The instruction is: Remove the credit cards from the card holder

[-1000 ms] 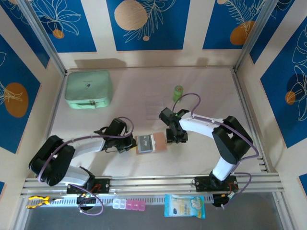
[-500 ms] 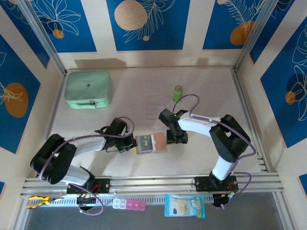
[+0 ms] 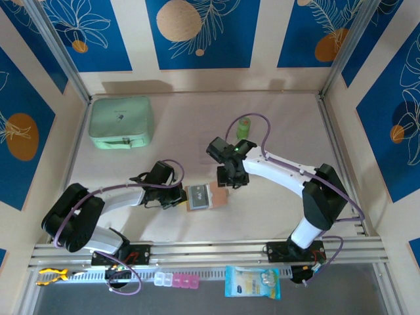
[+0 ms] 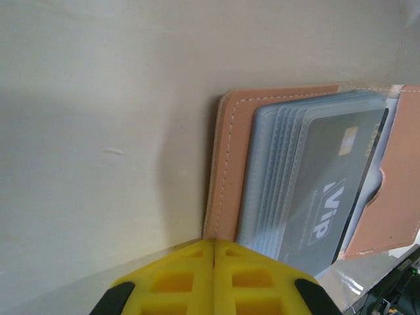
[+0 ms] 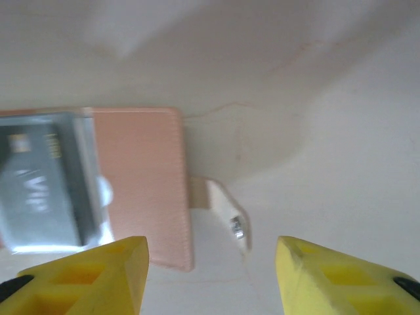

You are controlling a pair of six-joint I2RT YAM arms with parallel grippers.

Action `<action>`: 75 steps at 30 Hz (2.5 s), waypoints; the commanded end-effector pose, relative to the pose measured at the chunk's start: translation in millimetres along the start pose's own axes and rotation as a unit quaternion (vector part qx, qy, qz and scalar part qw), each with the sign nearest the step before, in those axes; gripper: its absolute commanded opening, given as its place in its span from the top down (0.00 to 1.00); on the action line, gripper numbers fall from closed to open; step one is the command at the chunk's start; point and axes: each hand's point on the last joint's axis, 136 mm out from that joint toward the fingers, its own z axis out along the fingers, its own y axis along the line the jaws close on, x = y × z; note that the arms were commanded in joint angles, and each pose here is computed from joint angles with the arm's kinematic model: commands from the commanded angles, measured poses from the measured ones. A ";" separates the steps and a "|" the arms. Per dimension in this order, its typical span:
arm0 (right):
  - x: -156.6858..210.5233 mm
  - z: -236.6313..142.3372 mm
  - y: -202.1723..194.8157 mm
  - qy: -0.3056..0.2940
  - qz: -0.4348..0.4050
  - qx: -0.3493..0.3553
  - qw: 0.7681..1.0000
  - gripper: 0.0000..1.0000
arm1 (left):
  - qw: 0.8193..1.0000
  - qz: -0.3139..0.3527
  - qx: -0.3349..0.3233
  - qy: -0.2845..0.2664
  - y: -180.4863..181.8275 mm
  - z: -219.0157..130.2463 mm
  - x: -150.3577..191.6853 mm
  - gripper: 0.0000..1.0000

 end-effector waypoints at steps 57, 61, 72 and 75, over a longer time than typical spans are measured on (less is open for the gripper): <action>51.7 100.3 -5.5 0.137 0.032 0.048 0.989 0.30 | 0.999 0.036 -0.003 -0.020 -25.2 -27.4 -10.5 0.98; 34.4 76.3 0.9 0.102 0.036 0.033 0.994 0.31 | 0.999 0.048 0.008 -0.017 -38.3 -30.7 -10.1 0.97; 13.5 35.4 30.7 0.053 0.045 -0.064 0.996 0.34 | 0.998 0.065 0.017 0.007 -53.6 -9.9 -2.0 0.97; 14.4 35.3 50.2 0.060 0.037 -0.122 0.990 0.36 | 0.998 0.068 0.014 0.012 -52.7 -4.7 -0.2 0.98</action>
